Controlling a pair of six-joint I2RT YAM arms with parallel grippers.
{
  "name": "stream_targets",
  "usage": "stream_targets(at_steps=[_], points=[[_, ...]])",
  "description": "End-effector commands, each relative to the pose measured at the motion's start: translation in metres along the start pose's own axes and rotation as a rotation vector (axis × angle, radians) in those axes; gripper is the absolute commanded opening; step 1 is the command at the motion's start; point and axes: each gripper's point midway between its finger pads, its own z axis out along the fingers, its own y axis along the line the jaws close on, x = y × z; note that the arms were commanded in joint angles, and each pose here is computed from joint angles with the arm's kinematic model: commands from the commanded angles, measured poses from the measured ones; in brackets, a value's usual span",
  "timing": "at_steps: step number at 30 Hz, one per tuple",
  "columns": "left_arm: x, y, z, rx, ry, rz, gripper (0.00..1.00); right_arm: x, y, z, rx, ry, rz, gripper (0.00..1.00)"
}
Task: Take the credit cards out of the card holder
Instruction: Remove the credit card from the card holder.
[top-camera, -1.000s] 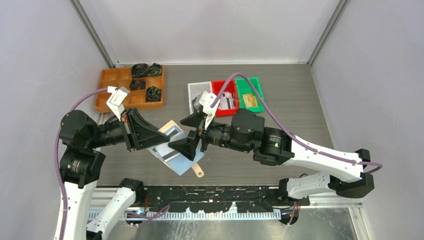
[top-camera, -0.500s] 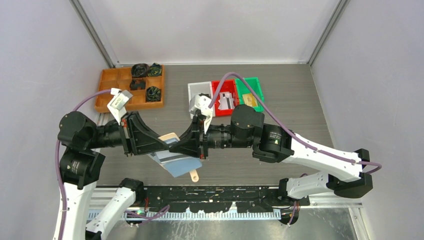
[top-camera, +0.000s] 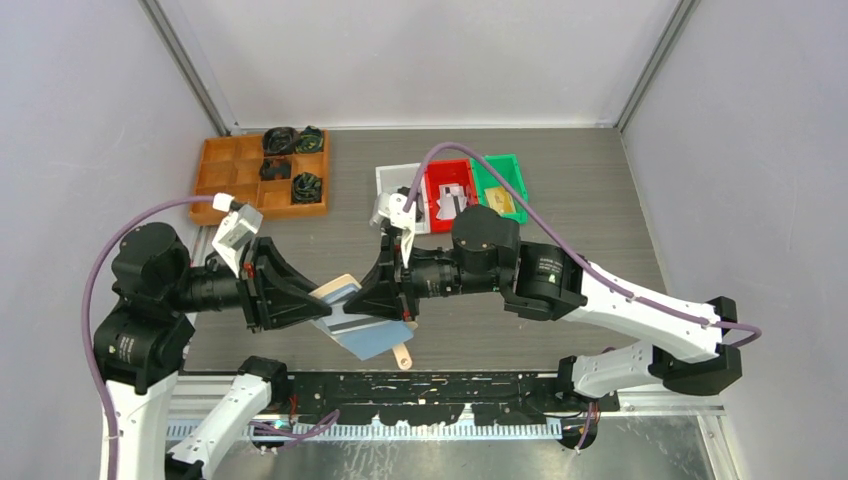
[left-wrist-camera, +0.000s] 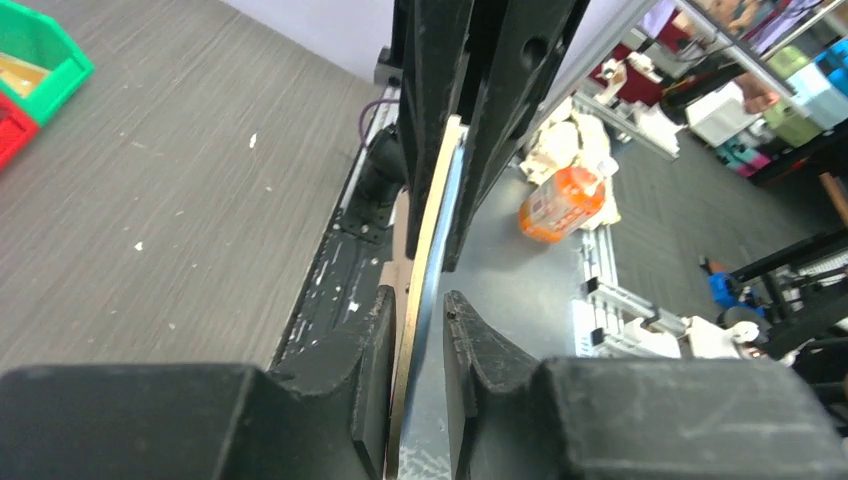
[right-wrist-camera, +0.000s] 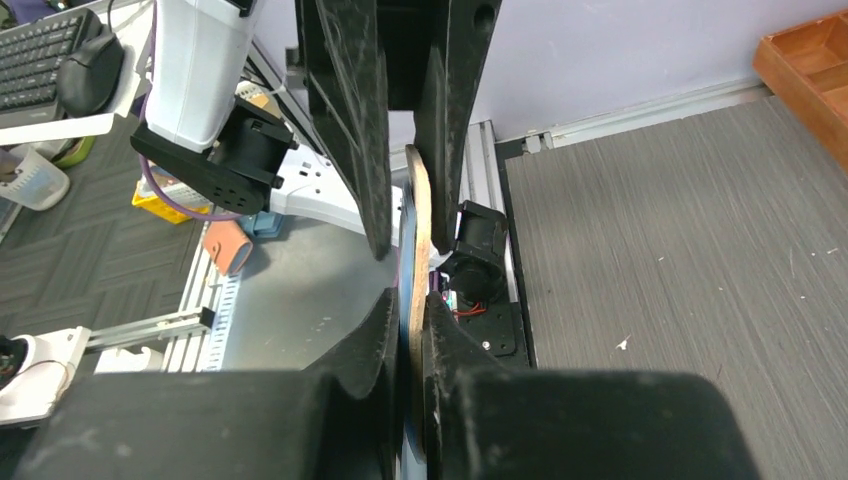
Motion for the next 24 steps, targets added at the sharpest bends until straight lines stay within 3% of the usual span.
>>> stream_targets(at_steps=[1, 6, 12, 15, 17, 19, 21, 24], points=[[0.022, 0.014, -0.005, -0.051, 0.074, 0.089, 0.23, -0.025, 0.01, 0.002, -0.026, -0.028, 0.012, 0.01], [0.034, 0.02, -0.006, -0.064, 0.109, 0.086, 0.23, -0.019, 0.011, 0.012, -0.05, 0.018, 0.027, 0.01], [0.04, 0.019, -0.005, -0.031, 0.119, 0.056, 0.15, -0.019, 0.011, 0.023, -0.071, 0.038, 0.034, 0.01], [0.043, 0.021, -0.005, -0.032, 0.122, 0.051, 0.05, -0.028, 0.011, 0.023, -0.088, 0.007, 0.04, 0.19], [0.042, 0.02, -0.005, -0.032, 0.113, 0.051, 0.0, -0.038, 0.009, 0.017, -0.108, -0.035, 0.073, 0.41], [0.036, 0.018, -0.003, -0.027, 0.09, 0.041, 0.0, -0.048, 0.005, 0.008, -0.14, -0.093, 0.131, 0.56], [0.029, 0.014, -0.001, -0.005, 0.064, 0.026, 0.0, -0.051, 0.002, -0.005, -0.188, -0.139, 0.18, 0.66], [0.02, 0.007, 0.001, 0.028, 0.033, -0.014, 0.0, -0.046, -0.001, -0.02, -0.216, -0.166, 0.205, 0.72]])
